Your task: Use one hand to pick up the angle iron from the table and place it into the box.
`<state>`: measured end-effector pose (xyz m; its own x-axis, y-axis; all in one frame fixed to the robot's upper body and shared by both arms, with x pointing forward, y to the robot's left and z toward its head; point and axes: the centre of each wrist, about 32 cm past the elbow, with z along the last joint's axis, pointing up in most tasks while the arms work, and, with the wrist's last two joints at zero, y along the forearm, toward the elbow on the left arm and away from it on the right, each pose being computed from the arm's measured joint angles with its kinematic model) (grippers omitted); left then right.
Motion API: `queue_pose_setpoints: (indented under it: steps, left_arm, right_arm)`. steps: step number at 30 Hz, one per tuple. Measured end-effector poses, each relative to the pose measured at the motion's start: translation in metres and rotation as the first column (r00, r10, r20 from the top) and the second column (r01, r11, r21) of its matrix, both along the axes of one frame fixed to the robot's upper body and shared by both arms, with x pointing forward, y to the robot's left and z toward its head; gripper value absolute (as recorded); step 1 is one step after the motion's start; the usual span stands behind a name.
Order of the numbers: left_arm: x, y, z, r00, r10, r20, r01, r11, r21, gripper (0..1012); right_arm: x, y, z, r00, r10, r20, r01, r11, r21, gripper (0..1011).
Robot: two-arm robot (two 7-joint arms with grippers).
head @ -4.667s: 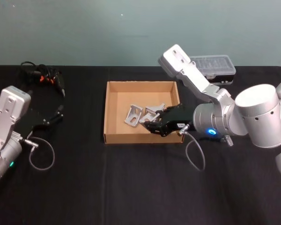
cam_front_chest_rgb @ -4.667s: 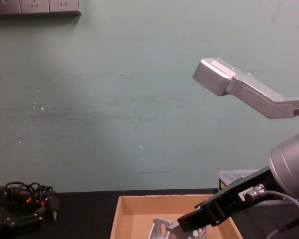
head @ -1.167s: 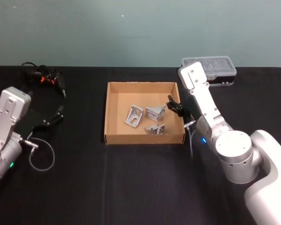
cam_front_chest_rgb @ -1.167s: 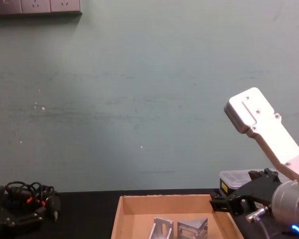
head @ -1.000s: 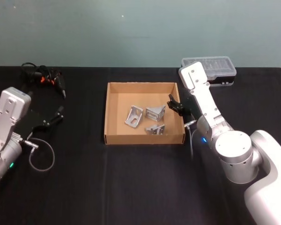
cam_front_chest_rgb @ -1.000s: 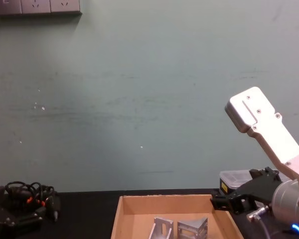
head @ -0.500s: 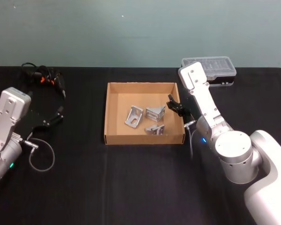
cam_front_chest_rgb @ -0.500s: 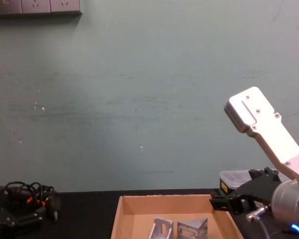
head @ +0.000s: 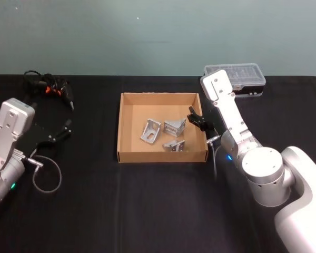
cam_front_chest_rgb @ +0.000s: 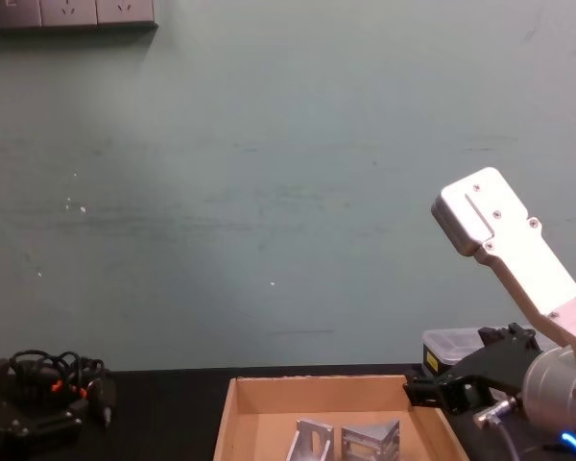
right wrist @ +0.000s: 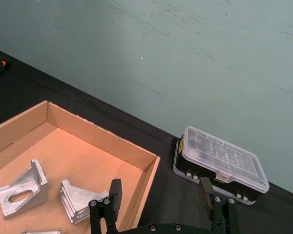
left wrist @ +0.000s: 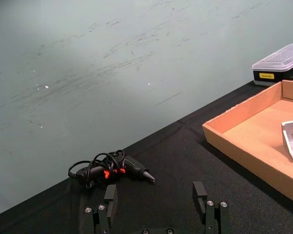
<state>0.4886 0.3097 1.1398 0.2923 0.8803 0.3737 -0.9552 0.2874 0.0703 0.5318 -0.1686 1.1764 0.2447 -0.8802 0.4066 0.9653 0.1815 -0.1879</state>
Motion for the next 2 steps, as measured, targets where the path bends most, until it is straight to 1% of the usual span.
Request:
queue_pose_setpoints:
  steps: [2]
  left_arm:
    - [0.0,0.0,0.0,1.0,0.0,0.0,0.0,1.0,0.0,1011]
  right_arm:
    - [0.0,0.0,0.0,1.0,0.0,0.0,0.0,1.0,0.0,1002]
